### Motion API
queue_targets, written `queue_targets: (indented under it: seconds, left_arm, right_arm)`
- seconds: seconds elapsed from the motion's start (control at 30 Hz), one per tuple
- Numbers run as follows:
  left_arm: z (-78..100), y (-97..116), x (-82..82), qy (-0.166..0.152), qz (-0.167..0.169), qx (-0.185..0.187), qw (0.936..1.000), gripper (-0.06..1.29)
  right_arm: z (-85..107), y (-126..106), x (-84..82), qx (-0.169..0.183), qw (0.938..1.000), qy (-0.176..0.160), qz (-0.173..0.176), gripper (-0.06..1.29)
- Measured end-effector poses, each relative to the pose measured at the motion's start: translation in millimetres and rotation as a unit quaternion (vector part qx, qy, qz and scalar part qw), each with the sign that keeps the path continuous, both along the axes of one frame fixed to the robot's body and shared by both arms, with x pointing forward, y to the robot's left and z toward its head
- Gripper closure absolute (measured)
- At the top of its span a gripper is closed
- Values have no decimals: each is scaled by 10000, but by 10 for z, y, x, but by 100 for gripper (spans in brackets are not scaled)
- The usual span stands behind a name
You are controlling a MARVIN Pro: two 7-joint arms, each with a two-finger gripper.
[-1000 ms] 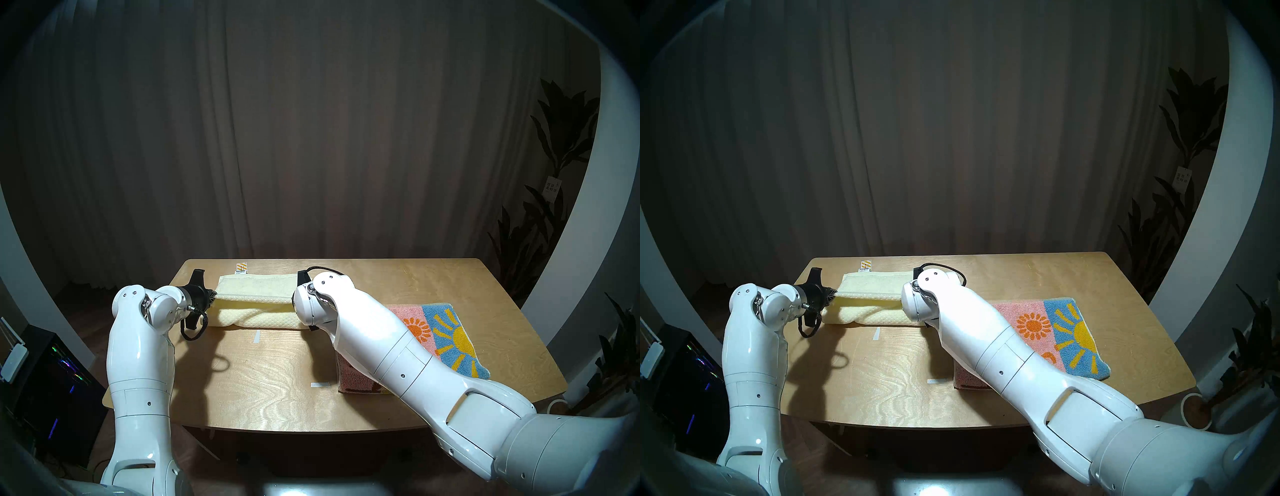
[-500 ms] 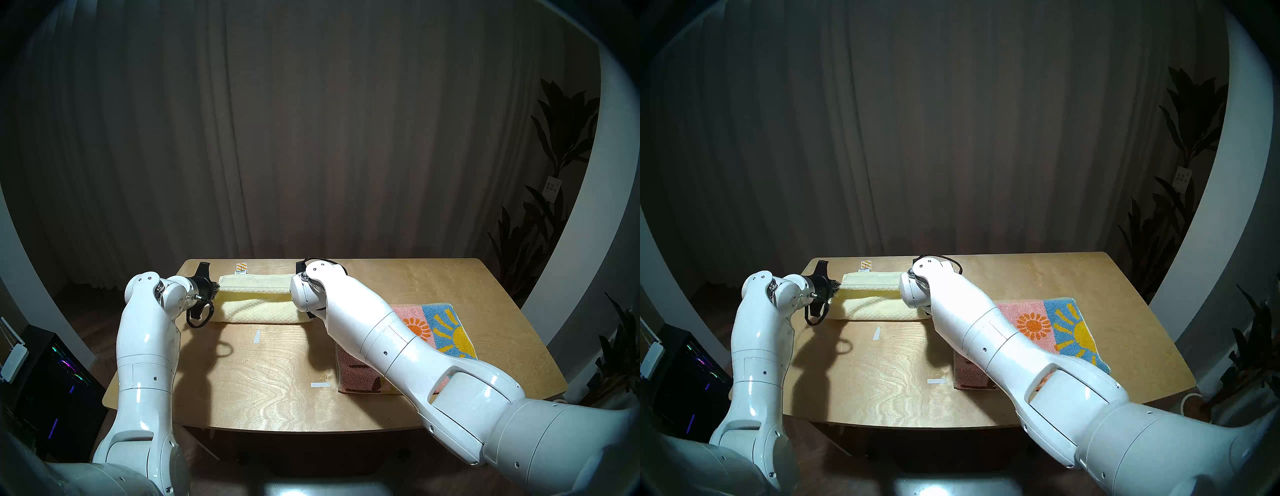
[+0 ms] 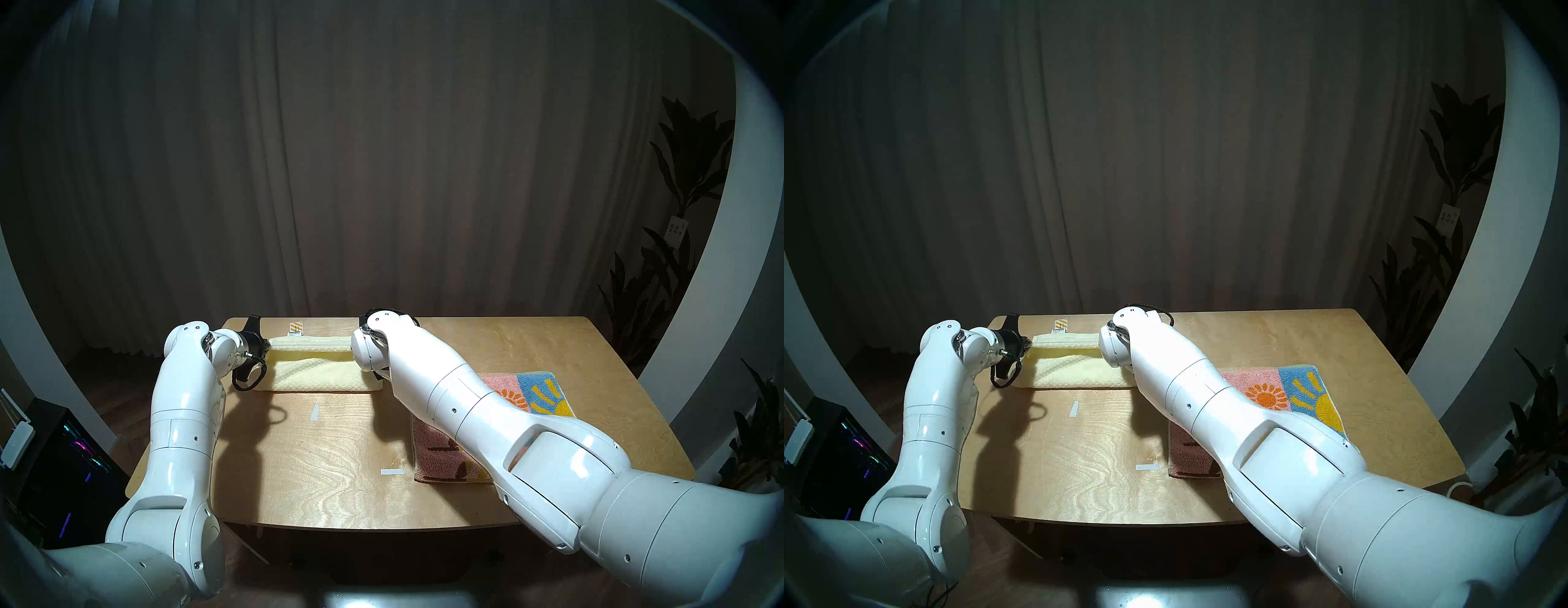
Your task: Fold each towel twice and stack them on table
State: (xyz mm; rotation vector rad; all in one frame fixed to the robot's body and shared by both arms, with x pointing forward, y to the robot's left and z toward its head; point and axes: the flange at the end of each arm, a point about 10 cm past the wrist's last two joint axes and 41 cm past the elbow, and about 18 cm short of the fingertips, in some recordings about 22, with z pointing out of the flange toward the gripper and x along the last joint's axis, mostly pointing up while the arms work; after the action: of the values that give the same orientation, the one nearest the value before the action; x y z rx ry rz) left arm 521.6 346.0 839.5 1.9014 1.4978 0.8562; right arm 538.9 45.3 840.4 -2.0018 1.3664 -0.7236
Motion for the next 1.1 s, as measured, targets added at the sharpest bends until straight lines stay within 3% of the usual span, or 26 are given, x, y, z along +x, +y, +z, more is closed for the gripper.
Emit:
queue_targets:
  seconds: [1.1]
  left_arm:
    - [-175,-54,494,397,75,300,9987,126]
  right_arm:
    - [-100,-11,291,-146,9997,13,186,126]
